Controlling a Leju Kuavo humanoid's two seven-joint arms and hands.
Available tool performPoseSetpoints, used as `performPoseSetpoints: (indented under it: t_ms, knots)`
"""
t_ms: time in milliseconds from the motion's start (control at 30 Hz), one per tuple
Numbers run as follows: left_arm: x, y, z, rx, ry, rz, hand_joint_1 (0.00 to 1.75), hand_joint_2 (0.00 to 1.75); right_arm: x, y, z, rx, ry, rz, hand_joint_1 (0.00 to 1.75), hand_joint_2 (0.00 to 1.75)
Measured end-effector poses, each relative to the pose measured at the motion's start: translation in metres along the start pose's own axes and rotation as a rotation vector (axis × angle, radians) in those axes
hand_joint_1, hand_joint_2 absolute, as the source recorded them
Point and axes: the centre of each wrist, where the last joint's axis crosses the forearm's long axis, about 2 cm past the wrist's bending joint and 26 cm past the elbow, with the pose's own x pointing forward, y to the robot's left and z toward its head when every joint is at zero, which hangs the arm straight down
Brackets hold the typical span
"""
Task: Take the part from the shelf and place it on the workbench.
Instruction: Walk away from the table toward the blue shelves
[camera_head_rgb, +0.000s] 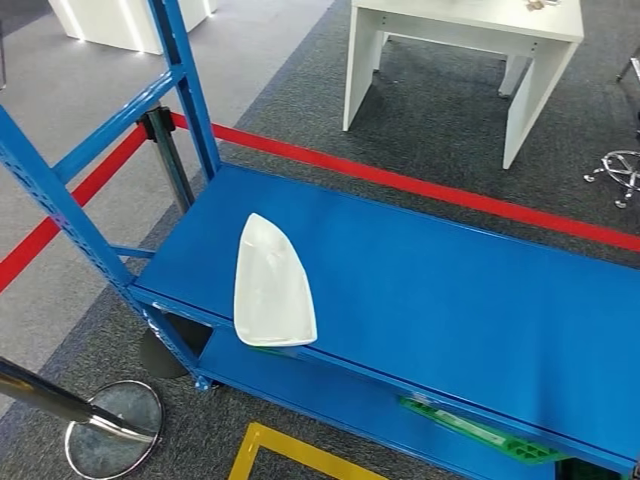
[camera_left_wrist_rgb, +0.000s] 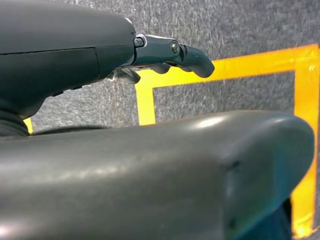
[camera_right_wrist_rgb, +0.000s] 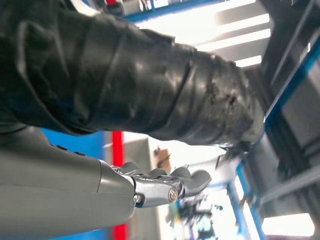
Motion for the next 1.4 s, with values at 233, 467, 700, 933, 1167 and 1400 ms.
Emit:
performPoseSetpoints:
  t_ms: [233,467,700,933,1167,1400]
  knots:
    - [0.002,-0.003,-0.001,-0.007,-0.004,-0.006,0.0,0.0,-0.004,-0.012,0.018,-0.072,0.033,0.009,0.0,0.0]
    - [0.003,-0.003,-0.001,-0.005,-0.006,-0.01,0.0,0.0,-0.005,-0.016,0.024,-0.101,0.042,0.016,0.0,0.0]
    - [0.002,-0.004,0.001,-0.014,-0.003,-0.002,0.0,0.0,-0.02,-0.026,0.046,-0.217,0.075,0.005,0.0,0.0]
    - [0.009,-0.012,0.001,-0.009,-0.013,0.008,0.0,0.0,-0.029,-0.038,0.084,-0.387,0.126,0.019,0.0,0.0]
    - [0.007,-0.019,0.005,0.017,-0.007,0.033,0.0,0.0,-0.048,-0.041,0.123,-0.577,0.487,0.063,0.0,0.0]
    - [0.006,-0.01,0.006,0.065,-0.021,0.074,0.0,0.0,-0.06,-0.031,0.19,-0.777,1.278,0.245,0.0,0.0]
